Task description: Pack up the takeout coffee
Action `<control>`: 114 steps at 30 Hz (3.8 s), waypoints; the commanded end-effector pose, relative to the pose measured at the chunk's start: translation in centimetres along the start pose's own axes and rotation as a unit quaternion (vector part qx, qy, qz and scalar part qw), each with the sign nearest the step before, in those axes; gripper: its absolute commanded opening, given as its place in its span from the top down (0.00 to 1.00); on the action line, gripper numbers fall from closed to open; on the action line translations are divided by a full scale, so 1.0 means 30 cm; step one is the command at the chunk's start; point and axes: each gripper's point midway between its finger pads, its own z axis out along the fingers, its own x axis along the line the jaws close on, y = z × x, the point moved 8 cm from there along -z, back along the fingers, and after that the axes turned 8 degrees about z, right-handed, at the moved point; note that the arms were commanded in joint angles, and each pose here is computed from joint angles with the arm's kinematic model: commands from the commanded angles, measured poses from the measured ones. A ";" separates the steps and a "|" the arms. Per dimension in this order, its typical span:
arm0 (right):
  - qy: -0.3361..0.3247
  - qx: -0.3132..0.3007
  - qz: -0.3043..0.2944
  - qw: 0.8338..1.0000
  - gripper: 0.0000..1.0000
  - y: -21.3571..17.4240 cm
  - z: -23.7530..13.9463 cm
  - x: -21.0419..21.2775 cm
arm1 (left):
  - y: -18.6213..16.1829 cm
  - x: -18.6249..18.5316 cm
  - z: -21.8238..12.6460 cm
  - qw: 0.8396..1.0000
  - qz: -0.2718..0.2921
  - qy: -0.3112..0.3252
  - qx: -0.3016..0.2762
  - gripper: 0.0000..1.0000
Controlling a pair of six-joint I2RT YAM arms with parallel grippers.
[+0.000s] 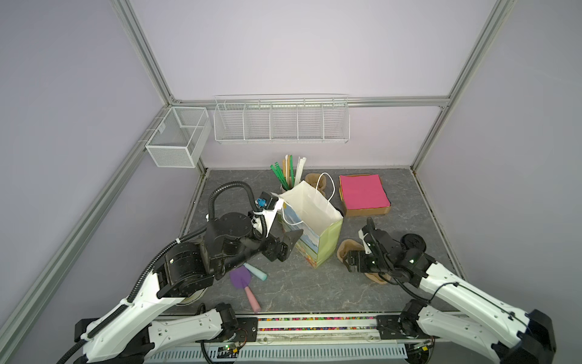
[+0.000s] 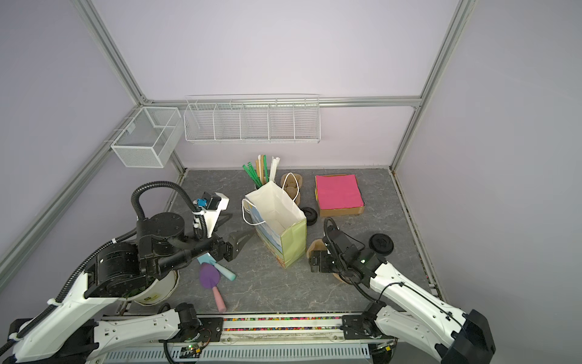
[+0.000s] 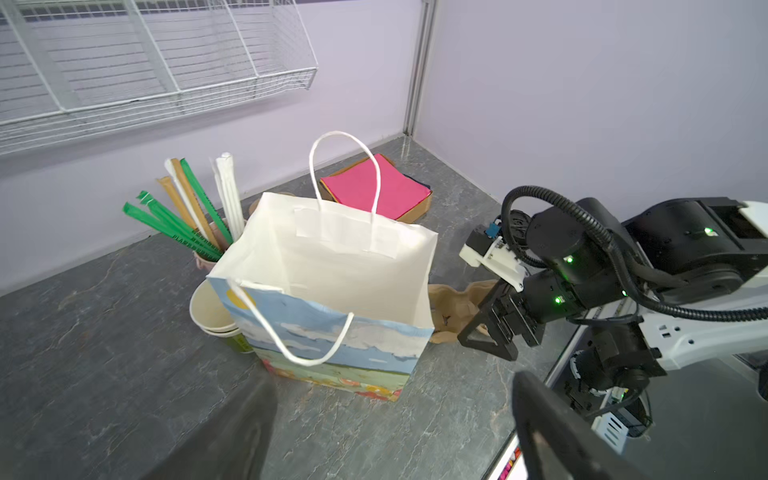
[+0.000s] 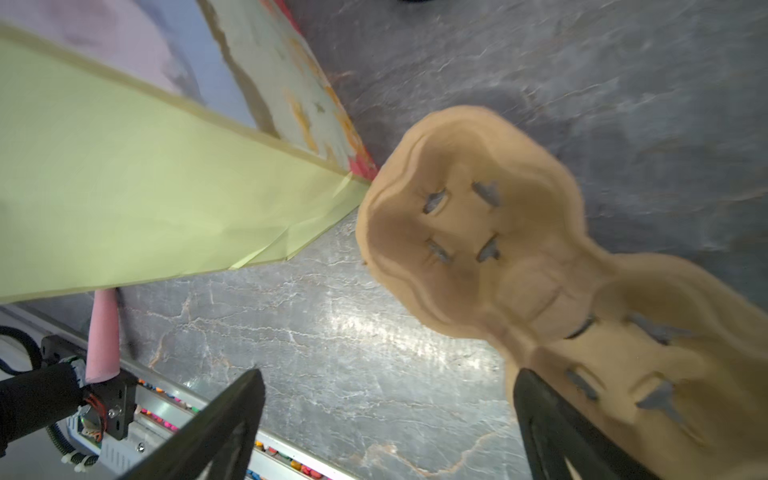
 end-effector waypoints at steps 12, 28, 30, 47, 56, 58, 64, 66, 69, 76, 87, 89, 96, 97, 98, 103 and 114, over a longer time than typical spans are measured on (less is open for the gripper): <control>0.006 0.016 0.010 1.000 0.39 -0.047 0.153 0.077 | -0.119 0.090 -0.046 0.992 -0.065 0.097 -0.055 0.08; -0.082 -0.012 0.029 0.996 0.56 0.015 0.235 0.011 | -0.144 0.107 -0.044 0.989 -0.065 0.122 -0.049 0.07; -0.082 -0.022 0.040 0.996 0.57 0.041 0.236 -0.005 | -0.146 0.107 -0.044 0.989 -0.064 0.123 -0.049 0.07; -0.198 -0.013 -0.022 0.980 0.10 0.157 0.016 -0.069 | -0.173 0.097 -0.016 0.991 -0.066 0.112 -0.040 0.07; -0.244 0.039 -0.034 0.968 0.11 0.149 0.034 -0.140 | -0.162 0.089 -0.004 0.992 -0.057 0.108 -0.036 0.06; -0.251 0.048 -0.036 0.966 0.11 0.151 0.051 -0.150 | -0.163 0.094 -0.008 0.991 -0.056 0.113 -0.037 0.06; -0.258 0.070 -0.025 0.963 0.11 0.157 0.098 -0.179 | -0.167 0.103 -0.020 0.990 -0.049 0.124 -0.036 0.06; -0.259 0.077 -0.023 0.963 0.11 0.160 0.106 -0.185 | -0.171 0.108 -0.023 0.990 -0.045 0.131 -0.035 0.06; -0.246 0.086 -0.017 0.965 0.11 0.165 0.118 -0.189 | -0.177 0.112 -0.028 0.989 -0.044 0.135 -0.036 0.06; -0.235 0.102 -0.010 0.967 0.11 0.168 0.143 -0.200 | -0.188 0.121 -0.037 0.988 -0.040 0.145 -0.036 0.06; -0.254 0.100 -0.016 0.962 0.11 0.172 0.166 -0.219 | -0.199 0.126 -0.033 0.987 -0.035 0.154 -0.034 0.05; -0.254 0.096 -0.016 0.962 0.11 0.175 0.166 -0.220 | -0.201 0.126 -0.032 0.987 -0.034 0.155 -0.033 0.05; -0.252 0.093 -0.017 0.963 0.11 0.178 0.167 -0.220 | -0.208 0.126 -0.024 0.987 -0.031 0.158 -0.029 0.05; -0.254 0.090 -0.017 0.963 0.11 0.180 0.164 -0.221 | -0.208 0.126 -0.022 0.987 -0.030 0.158 -0.028 0.05; -0.260 0.087 -0.017 0.961 0.11 0.181 0.158 -0.225 | -0.208 0.126 -0.022 0.986 -0.030 0.159 -0.028 0.05; -0.262 0.066 -0.016 0.963 0.11 0.196 0.135 -0.226 | -0.211 0.125 -0.017 0.987 -0.027 0.159 -0.025 0.05; -0.239 0.093 -0.012 0.967 0.11 0.157 0.195 -0.241 | -0.216 0.126 -0.010 0.986 -0.024 0.163 -0.021 0.04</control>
